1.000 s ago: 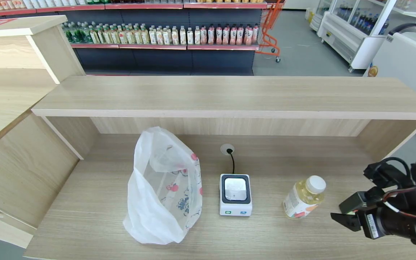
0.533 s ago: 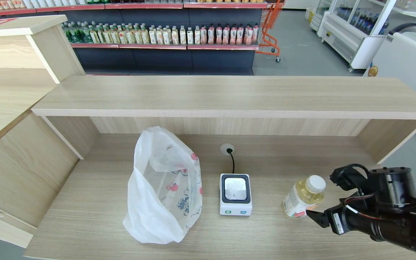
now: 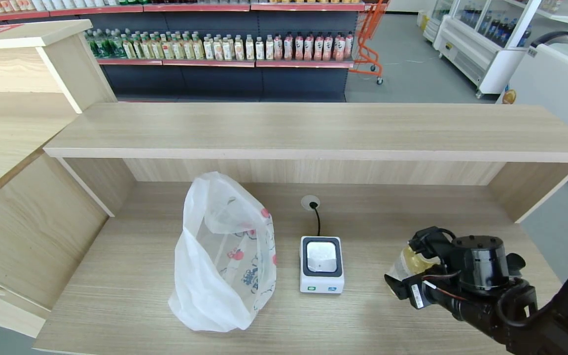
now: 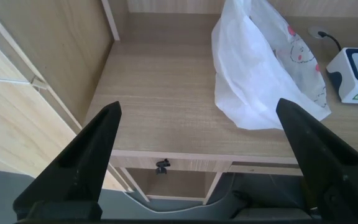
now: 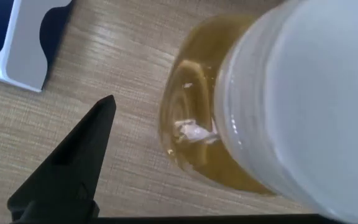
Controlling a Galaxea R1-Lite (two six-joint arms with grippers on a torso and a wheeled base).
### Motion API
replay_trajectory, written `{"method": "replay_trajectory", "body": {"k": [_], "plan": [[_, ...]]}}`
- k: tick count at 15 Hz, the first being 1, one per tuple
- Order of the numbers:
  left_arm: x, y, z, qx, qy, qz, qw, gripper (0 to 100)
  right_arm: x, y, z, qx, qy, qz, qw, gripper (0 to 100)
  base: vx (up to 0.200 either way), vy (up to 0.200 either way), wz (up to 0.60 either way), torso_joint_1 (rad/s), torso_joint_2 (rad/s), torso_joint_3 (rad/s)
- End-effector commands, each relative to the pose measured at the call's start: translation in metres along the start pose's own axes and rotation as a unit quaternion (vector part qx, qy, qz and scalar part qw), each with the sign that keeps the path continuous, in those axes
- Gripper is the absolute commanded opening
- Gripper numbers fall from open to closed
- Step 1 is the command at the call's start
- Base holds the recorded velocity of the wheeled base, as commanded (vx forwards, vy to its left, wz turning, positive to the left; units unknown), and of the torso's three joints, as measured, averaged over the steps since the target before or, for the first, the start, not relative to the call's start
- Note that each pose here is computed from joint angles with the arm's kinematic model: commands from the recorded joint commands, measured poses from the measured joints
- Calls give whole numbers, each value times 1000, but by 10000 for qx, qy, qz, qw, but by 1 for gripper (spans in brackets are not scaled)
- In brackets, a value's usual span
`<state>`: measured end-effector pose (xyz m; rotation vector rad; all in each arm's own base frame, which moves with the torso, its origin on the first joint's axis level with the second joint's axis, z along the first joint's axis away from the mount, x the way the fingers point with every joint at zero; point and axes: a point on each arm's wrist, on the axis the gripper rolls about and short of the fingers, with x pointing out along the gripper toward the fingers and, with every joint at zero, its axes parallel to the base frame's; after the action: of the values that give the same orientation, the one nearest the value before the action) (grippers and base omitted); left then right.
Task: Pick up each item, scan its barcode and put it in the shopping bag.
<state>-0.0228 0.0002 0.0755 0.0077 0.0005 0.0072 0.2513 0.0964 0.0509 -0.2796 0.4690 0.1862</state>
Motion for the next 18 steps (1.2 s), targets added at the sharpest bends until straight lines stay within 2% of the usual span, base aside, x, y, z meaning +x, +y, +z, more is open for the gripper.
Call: {"method": "replay_trajectory", "body": {"k": [1,8,9,12,18], "plan": [[0,0,0,0,-2,2,10000,100,12,9,-9,-58,64,-4,10000,100,0,0,0,0,0,0],[0,0,0,0,-2,2,10000,100,30,15,-10,42,-421,-53,9991,100,0,0,0,0,0,0],[0,0,0,0,-2,2,10000,100,31,15,-9,59,-517,-58,9986,0,0,0,0,0,0,0],[0,0,0,0,-2,10,10000,100,38,17,1,111,-808,-82,9966,0,0,0,0,0,0,0],[0,0,0,0,-2,2,10000,100,38,15,9,149,-1023,-134,9945,0,0,0,0,0,0,0]]}}
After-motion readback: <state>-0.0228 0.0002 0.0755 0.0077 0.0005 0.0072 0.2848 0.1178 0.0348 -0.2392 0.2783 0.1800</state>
